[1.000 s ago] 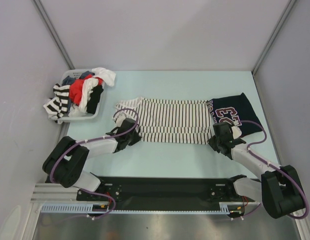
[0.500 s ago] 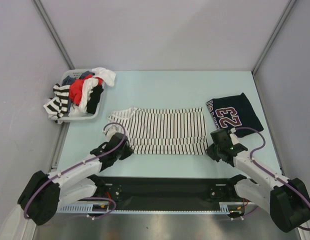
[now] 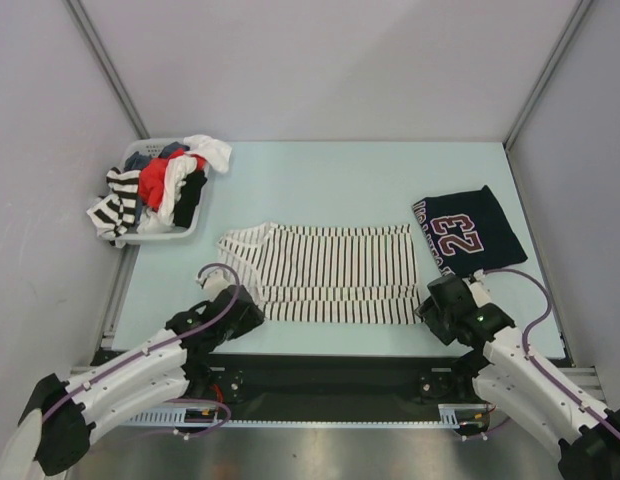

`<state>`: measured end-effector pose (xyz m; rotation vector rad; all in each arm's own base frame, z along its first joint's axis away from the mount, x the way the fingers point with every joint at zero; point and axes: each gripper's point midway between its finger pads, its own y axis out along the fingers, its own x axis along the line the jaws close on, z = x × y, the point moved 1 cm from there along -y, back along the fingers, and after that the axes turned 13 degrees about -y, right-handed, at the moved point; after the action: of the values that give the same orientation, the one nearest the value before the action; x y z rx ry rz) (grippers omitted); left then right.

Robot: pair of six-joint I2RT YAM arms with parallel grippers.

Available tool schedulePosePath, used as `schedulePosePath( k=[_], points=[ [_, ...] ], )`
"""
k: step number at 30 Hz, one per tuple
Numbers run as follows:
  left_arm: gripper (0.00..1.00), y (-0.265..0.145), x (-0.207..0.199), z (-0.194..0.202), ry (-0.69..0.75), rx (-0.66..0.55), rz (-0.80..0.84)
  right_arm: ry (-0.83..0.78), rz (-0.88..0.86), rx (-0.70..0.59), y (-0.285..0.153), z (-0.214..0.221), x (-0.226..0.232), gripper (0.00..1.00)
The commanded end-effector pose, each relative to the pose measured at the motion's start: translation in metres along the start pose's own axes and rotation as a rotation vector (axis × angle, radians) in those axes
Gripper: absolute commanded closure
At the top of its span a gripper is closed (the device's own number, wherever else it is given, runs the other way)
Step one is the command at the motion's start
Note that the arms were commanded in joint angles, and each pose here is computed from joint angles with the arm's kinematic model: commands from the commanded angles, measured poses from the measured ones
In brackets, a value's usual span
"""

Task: Fold and stack the tank tops

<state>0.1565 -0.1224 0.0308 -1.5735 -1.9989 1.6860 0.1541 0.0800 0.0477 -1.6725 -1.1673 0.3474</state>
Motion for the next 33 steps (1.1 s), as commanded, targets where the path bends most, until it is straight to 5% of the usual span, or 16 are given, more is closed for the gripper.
schedulePosePath(
  k=[1, 8, 13, 18, 26, 33],
  points=[
    [0.40, -0.014, 0.006, -0.017, 0.029, -0.064, -0.067, -0.025, 0.072, -0.051, -0.011, -0.014, -0.009, 0.37],
    [0.28, -0.050, -0.048, -0.063, 0.142, -0.196, 0.031, -0.315, -0.168, -0.199, -0.033, -0.061, 0.061, 0.51],
    [0.27, -0.055, -0.099, -0.102, 0.223, -0.257, 0.121, -0.522, -0.251, -0.347, -0.053, -0.116, 0.121, 0.52],
    [0.32, -0.020, -0.127, -0.138, 0.205, -0.197, 0.143, -0.542, -0.302, -0.244, -0.014, -0.146, 0.154, 0.52],
    [0.44, 0.050, -0.162, -0.161, 0.284, -0.182, 0.059, -0.567, -0.224, -0.265, 0.038, -0.191, 0.170, 0.53],
    [0.38, 0.093, -0.171, -0.171, 0.350, -0.195, 0.005, -0.565, -0.164, -0.223, 0.082, -0.209, 0.167, 0.55]
  ],
)
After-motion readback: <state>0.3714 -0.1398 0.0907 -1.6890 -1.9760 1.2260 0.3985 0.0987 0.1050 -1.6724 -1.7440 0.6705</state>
